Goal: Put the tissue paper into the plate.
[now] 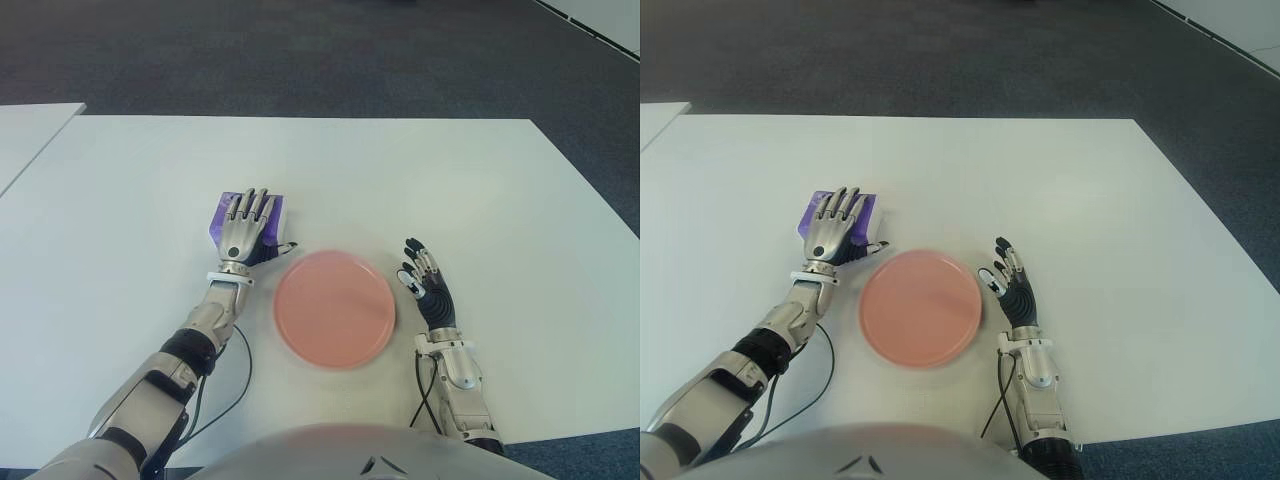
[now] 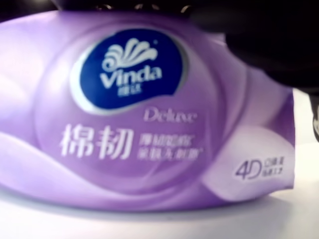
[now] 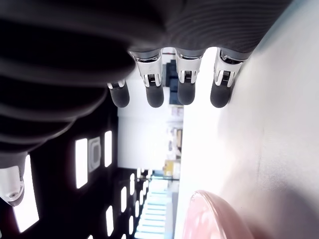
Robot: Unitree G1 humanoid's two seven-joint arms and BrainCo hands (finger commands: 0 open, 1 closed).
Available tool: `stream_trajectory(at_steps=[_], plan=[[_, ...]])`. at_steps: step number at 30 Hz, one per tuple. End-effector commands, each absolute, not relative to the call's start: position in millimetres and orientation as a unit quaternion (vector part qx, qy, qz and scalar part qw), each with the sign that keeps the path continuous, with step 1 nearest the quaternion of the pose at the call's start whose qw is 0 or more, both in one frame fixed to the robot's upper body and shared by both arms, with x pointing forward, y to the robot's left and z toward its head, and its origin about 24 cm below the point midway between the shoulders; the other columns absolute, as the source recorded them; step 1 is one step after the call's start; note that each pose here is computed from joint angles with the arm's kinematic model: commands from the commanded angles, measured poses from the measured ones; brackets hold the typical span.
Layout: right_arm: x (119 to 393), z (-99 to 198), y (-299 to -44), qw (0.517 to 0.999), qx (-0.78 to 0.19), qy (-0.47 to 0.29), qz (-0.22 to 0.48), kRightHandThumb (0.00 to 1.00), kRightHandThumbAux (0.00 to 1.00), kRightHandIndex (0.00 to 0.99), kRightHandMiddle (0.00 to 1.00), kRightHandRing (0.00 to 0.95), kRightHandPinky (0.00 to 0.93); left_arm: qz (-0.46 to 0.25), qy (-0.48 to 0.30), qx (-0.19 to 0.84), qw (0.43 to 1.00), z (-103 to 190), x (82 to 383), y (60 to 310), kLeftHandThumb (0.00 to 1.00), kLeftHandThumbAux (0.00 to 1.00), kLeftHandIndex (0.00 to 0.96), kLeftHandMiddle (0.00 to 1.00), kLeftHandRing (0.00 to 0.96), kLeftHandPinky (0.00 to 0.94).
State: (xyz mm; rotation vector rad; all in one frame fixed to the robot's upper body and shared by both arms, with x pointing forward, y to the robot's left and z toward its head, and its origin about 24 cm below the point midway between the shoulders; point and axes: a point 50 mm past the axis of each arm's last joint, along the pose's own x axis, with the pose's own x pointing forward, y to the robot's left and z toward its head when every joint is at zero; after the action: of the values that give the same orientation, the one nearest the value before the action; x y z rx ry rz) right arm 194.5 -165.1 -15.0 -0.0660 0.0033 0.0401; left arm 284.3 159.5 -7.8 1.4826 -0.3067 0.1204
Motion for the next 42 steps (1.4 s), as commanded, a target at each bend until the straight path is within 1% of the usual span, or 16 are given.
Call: stream_trajectory(at_steps=[1, 9, 17, 26, 35, 42], plan=[[161.3, -64.7, -168.0, 0.988, -0.024, 0.151, 0.009, 0.233, 0.452, 0.052, 0.082, 0.023, 0.0, 0.052, -0.147, 0.674, 0.722, -10.2, 285.3, 156.8, 0.175, 0.329, 0.123, 0.113, 0.091, 0.132], [162.5, -65.4, -168.6, 0.988, -0.032, 0.148, 0.007, 0.217, 0.453, 0.045, 0.079, 0.024, 0.0, 0.052, -0.151, 0.678, 0.717, -11.9, 287.3, 156.2, 0.18, 0.338, 0.129, 0.121, 0.098, 0.133], [163.7, -66.6, -169.1, 0.988, -0.031, 0.148, 0.006, 0.227, 0.46, 0.045, 0.075, 0.018, 0.0, 0.061, -0.157, 0.681, 0.713, -12.1, 289.3, 156.0, 0.174, 0.349, 0.153, 0.132, 0.11, 0.141], [164.9, -67.4, -169.4, 0.989, -0.035, 0.143, 0.01, 0.215, 0.447, 0.042, 0.071, 0.014, 0.0, 0.072, -0.164, 0.682, 0.709, -10.7, 290.7, 157.1, 0.171, 0.351, 0.164, 0.143, 0.118, 0.152], [165.8, -68.8, -169.8, 0.989, -0.029, 0.147, 0.011, 0.222, 0.451, 0.049, 0.075, 0.014, 0.0, 0.085, -0.171, 0.684, 0.704, -8.9, 292.2, 157.7, 0.2, 0.334, 0.2, 0.176, 0.152, 0.204], [166.2, -69.6, -169.9, 0.989, -0.028, 0.148, 0.01, 0.227, 0.446, 0.052, 0.073, 0.013, 0.0, 0.089, -0.169, 0.687, 0.701, -8.4, 294.2, 159.0, 0.212, 0.335, 0.225, 0.198, 0.176, 0.224]])
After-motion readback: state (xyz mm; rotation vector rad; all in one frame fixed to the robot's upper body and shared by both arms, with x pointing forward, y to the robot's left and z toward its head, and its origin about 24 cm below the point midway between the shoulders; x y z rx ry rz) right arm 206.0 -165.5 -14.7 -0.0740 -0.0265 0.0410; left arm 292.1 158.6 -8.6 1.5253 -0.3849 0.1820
